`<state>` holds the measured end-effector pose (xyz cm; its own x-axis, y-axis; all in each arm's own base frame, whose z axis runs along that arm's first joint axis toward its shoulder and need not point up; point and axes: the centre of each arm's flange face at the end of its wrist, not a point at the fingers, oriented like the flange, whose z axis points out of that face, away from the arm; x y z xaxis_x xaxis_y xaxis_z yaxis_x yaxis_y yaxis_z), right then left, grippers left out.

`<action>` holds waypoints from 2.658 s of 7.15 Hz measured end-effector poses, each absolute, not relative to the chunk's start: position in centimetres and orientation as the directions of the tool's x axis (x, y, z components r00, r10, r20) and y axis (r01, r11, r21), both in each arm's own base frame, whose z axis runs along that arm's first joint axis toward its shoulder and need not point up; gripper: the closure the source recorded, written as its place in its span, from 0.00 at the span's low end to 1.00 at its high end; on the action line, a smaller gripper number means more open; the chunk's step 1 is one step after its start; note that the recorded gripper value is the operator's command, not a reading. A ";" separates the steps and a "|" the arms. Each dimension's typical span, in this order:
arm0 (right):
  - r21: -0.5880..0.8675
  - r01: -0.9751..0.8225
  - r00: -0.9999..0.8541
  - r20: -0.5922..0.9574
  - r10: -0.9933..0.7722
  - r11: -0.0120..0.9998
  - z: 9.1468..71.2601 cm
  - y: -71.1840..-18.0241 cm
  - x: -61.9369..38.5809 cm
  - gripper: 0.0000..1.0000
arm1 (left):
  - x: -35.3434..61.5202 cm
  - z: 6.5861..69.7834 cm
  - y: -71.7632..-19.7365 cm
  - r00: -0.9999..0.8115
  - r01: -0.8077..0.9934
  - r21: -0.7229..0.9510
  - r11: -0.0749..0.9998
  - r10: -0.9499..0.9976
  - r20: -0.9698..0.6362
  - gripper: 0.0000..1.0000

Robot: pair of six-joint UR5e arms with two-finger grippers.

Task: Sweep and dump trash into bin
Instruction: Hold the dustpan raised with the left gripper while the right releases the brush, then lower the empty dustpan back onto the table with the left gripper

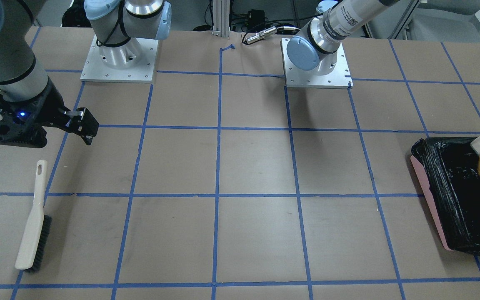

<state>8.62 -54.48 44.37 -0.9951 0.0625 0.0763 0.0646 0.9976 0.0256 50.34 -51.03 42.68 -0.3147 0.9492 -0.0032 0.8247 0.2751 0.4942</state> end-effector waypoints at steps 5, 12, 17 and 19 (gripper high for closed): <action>-0.085 0.058 -0.996 0.069 0.064 0.995 50.6 -50.1 10.6 0.00 | 47.8 42.2 -52.3 -0.157 0.764 0.633 0.122 0.988 0.000 1.00; -0.134 0.055 -0.998 0.035 0.061 0.989 53.1 -48.2 11.0 0.00 | 40.7 45.7 -57.8 -0.016 0.648 0.761 0.021 1.000 -0.014 1.00; -0.140 0.055 -0.998 0.025 0.059 0.989 53.4 -47.9 11.2 0.00 | 36.3 48.1 -59.8 0.074 0.698 0.715 -0.046 0.997 -0.009 1.00; -0.140 0.055 -0.998 0.025 0.059 0.989 53.4 -47.9 11.2 0.00 | 34.1 48.3 -59.8 0.130 0.812 0.579 -0.073 0.990 -0.056 1.00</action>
<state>11.17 -47.92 53.41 -0.9979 0.0589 0.0252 0.0548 0.9886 -0.1400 34.08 -59.78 48.34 0.1297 0.9900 -0.0563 0.8119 -0.0734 0.5792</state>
